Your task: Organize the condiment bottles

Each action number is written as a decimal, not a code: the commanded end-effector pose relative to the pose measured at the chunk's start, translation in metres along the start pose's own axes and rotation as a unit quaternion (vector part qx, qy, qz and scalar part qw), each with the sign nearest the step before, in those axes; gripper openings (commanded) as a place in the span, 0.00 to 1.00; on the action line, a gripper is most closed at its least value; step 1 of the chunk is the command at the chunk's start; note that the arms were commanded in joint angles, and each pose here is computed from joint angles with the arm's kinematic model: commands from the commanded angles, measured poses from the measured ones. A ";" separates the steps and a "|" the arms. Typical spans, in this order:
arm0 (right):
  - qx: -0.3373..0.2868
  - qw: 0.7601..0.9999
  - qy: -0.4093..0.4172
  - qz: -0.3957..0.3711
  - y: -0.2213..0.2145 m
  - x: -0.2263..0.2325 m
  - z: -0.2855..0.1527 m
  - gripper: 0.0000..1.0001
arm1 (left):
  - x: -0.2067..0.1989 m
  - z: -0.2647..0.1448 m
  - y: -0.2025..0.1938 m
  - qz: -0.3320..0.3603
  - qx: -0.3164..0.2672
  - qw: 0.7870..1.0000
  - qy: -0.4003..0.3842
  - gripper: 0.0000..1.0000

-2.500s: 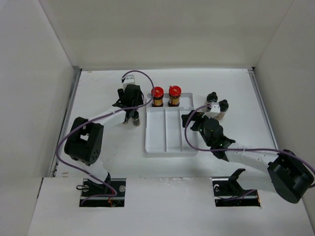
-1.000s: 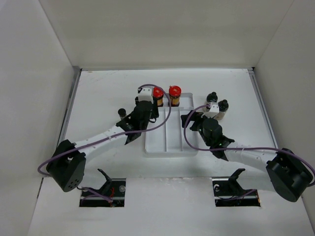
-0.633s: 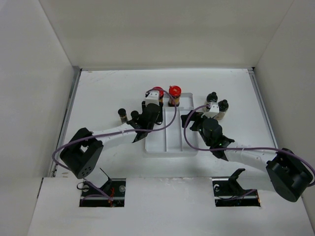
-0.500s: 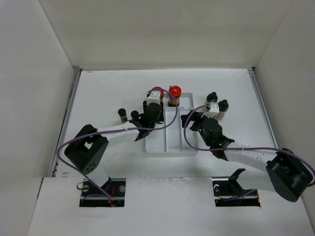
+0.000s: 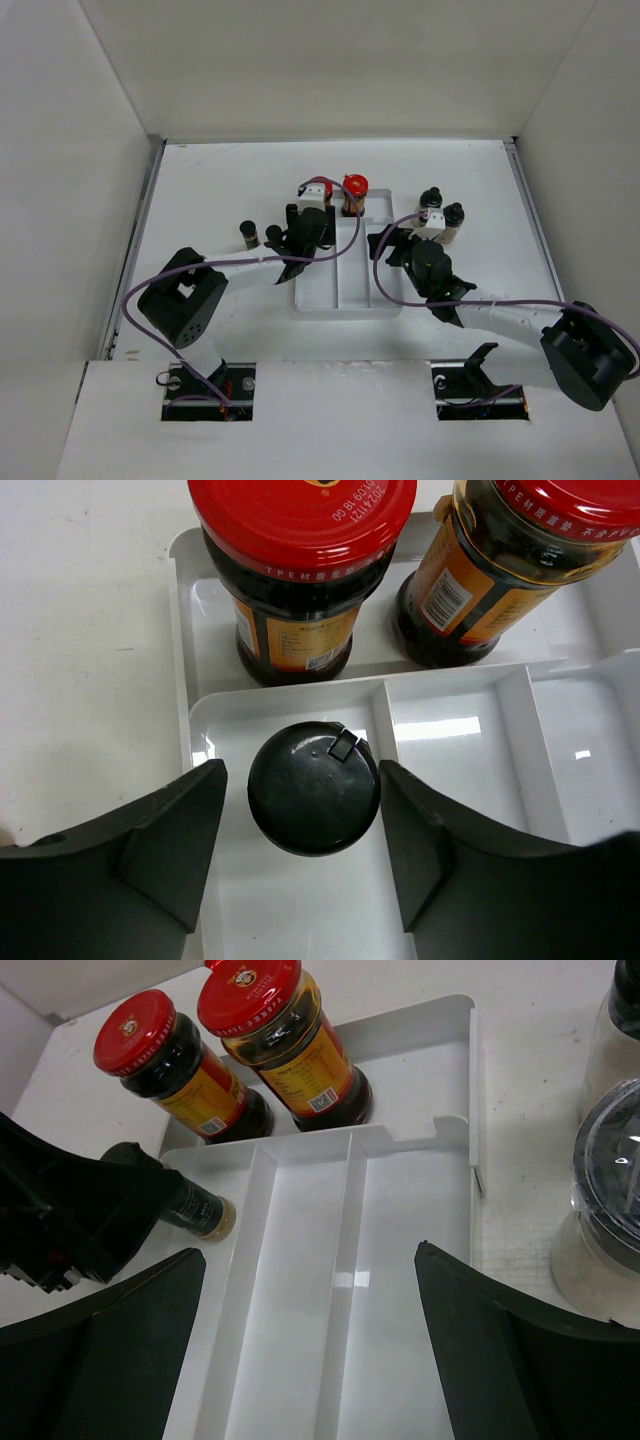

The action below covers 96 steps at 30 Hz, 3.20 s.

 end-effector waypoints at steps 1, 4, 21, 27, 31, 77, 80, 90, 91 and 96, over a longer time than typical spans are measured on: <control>-0.037 0.999 0.031 0.018 0.025 0.020 0.003 0.93 | -0.010 -0.001 0.026 -0.021 -0.038 0.999 -0.013 0.63; -0.038 0.999 0.032 0.019 0.025 0.020 0.003 0.93 | -0.008 -0.010 0.038 -0.030 -0.054 0.998 -0.011 0.72; -0.030 0.999 0.039 0.012 0.025 0.024 0.004 0.44 | 0.080 -0.084 0.040 -0.103 -0.083 0.989 0.060 0.62; -0.041 0.997 0.062 0.003 0.041 0.039 -0.009 0.16 | 0.070 -0.115 0.045 -0.123 -0.138 0.983 0.003 0.53; -0.071 0.995 0.068 0.014 0.070 0.042 -0.028 0.25 | 0.074 -0.125 0.046 -0.141 -0.164 0.976 -0.011 0.51; -0.060 0.970 -0.216 -0.096 0.131 -0.065 0.009 0.64 | 0.064 -0.123 0.005 -0.246 -0.172 0.948 -0.107 0.56; -0.082 0.972 -0.196 -0.096 0.148 -0.048 -0.001 0.64 | 0.064 -0.123 0.005 -0.247 -0.171 0.948 -0.107 0.56; -0.067 0.995 -0.041 -0.065 0.143 0.055 0.022 0.63 | 0.068 -0.123 0.004 -0.249 -0.173 0.948 -0.102 0.56; -0.062 0.996 -0.023 -0.062 0.138 0.068 0.027 0.63 | 0.068 -0.123 0.004 -0.249 -0.173 0.947 -0.101 0.56; -0.045 0.997 0.015 -0.065 0.114 0.105 0.050 0.64 | 0.071 -0.122 0.003 -0.250 -0.174 0.948 -0.097 0.56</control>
Point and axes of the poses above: each gripper's point midway between its finger pads, its own z axis out along the fingers, its own x axis along the line the jaws close on, y = z × x, the point moved 3 cm from there along -z, back along the fingers, and after that the axes turned 1 degree about z, right-handed, at the moved point
